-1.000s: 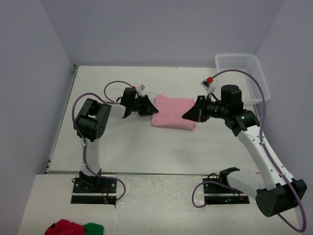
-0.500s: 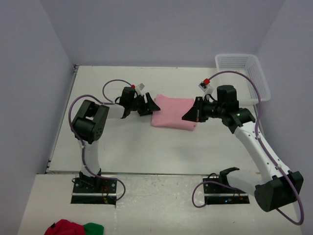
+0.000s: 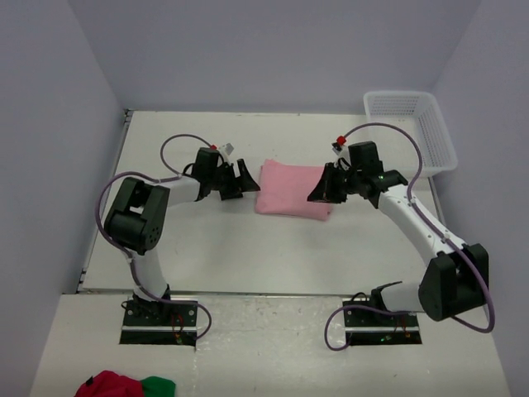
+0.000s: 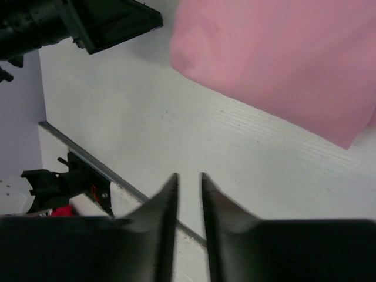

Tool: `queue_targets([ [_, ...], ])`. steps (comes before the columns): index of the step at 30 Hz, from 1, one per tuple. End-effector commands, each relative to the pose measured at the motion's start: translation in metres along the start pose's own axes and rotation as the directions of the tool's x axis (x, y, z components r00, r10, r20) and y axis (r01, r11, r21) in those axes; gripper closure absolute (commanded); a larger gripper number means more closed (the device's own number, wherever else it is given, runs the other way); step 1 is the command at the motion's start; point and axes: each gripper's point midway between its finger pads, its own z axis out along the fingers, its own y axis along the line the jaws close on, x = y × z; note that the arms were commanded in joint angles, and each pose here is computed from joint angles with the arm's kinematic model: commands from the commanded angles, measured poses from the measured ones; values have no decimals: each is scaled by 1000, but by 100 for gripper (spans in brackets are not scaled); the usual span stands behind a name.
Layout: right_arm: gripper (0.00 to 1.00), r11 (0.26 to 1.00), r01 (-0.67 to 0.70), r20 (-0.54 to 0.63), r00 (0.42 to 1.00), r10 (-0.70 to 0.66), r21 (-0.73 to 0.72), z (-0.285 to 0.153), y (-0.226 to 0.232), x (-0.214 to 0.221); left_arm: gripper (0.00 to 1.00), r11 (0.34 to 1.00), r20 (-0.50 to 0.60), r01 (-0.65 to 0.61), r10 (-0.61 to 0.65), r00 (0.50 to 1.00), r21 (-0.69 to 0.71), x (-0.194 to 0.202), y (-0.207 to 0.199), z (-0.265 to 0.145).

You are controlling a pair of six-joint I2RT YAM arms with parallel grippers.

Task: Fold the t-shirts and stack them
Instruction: Smooth out wrinkles on the folded tshirt

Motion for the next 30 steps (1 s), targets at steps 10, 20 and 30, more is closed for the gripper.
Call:
queue_targets([
  [10, 45, 990, -94, -8, 995, 95, 102, 53, -36, -22, 16, 1000, -30, 8, -7, 1000, 24, 16, 5, -40],
  [20, 30, 931, -184, 36, 983, 182, 315, 61, -110, -38, 19, 994, 49, -59, 54, 997, 97, -16, -29, -67],
  [30, 31, 944, -138, 17, 990, 139, 300, 58, -116, -41, 19, 988, 39, -54, 49, 998, 143, -20, -43, -60],
])
